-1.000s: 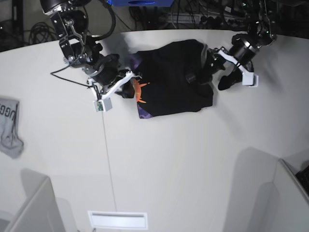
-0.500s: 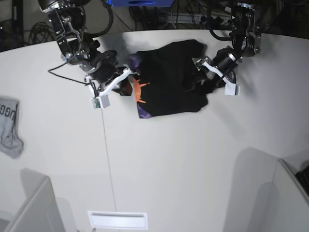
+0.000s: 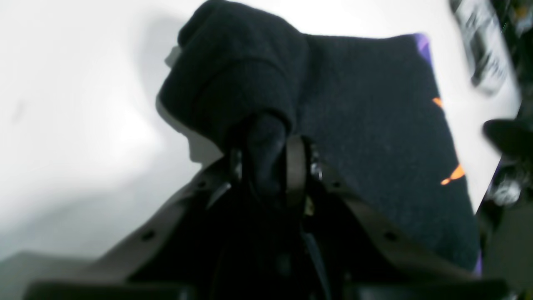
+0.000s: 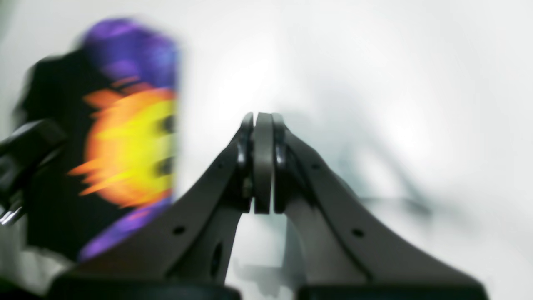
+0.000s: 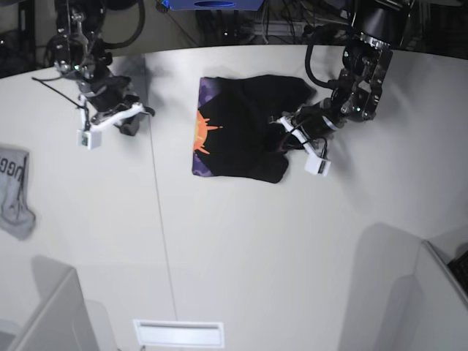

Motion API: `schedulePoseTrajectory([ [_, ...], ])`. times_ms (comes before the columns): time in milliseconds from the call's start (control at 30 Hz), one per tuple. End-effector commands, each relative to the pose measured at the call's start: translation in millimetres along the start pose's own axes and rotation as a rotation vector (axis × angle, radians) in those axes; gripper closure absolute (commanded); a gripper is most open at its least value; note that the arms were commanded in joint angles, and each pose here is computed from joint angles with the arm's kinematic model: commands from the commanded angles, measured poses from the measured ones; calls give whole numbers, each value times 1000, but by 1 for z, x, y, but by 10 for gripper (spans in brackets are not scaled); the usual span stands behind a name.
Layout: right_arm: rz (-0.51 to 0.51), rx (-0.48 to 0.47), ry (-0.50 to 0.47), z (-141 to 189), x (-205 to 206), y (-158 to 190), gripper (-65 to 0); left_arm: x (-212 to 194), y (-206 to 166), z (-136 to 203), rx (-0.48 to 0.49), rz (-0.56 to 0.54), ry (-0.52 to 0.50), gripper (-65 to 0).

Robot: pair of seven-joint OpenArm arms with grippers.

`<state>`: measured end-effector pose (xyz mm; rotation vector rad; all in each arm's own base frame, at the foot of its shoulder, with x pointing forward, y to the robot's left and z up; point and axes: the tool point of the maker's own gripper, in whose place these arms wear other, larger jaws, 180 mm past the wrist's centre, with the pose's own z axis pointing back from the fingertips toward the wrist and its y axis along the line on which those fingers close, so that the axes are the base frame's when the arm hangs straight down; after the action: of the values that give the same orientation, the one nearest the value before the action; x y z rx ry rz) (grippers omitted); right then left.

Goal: Fold the T-shirt properly
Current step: 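Flatten and square the folded shirt with the left gripper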

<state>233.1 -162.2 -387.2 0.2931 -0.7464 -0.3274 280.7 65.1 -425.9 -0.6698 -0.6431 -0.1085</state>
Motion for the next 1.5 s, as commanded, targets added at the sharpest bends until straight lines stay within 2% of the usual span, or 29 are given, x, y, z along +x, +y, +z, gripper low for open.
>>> schedulePoseTrajectory([
  [0, -16, -12, -52, 6, 13, -5, 0, 8, 1, -2, 3, -48, 43, 0],
  [167, -68, -119, -81, 22, 16, -47, 0, 27, -7, -20, -13, -216, 195, 0],
  [333, -93, -171, -83, 31, 11, -66, 0, 38, -38, -34, -66, -501, 316, 0],
  [467, -164, -219, -109, 40, 8, -81, 0, 30, -57, -43, -101, -699, 420, 0],
  [567, -199, -242, -118, 43, 5, -87, 0, 20, -57, -45, -109, -790, 485, 0],
  [700, -231, -264, -112, 48, -4, -92, 0, 10, -71, -50, -211, -961, 493, 0],
  [800, -238, -271, -98, 50, -12, -93, 0, 3, -66, -54, -218, -1145, 508, 0],
  [933, -260, -271, -90, 49, -19, -91, 0, -15, -71, -59, -269, -1323, 513, 0],
  [1100, -283, -266, -83, 47, -25, -86, 0, -32, -88, -66, -331, -1450, 514, 0],
  [1233, -283, -265, -82, 47, -25, -85, 0, -29, -95, -75, -301, -1508, 490, 0],
  [1467, -283, -265, -82, 47, -25, -85, 0, -33, -93, -75, -295, -1510, 495, 0],
])
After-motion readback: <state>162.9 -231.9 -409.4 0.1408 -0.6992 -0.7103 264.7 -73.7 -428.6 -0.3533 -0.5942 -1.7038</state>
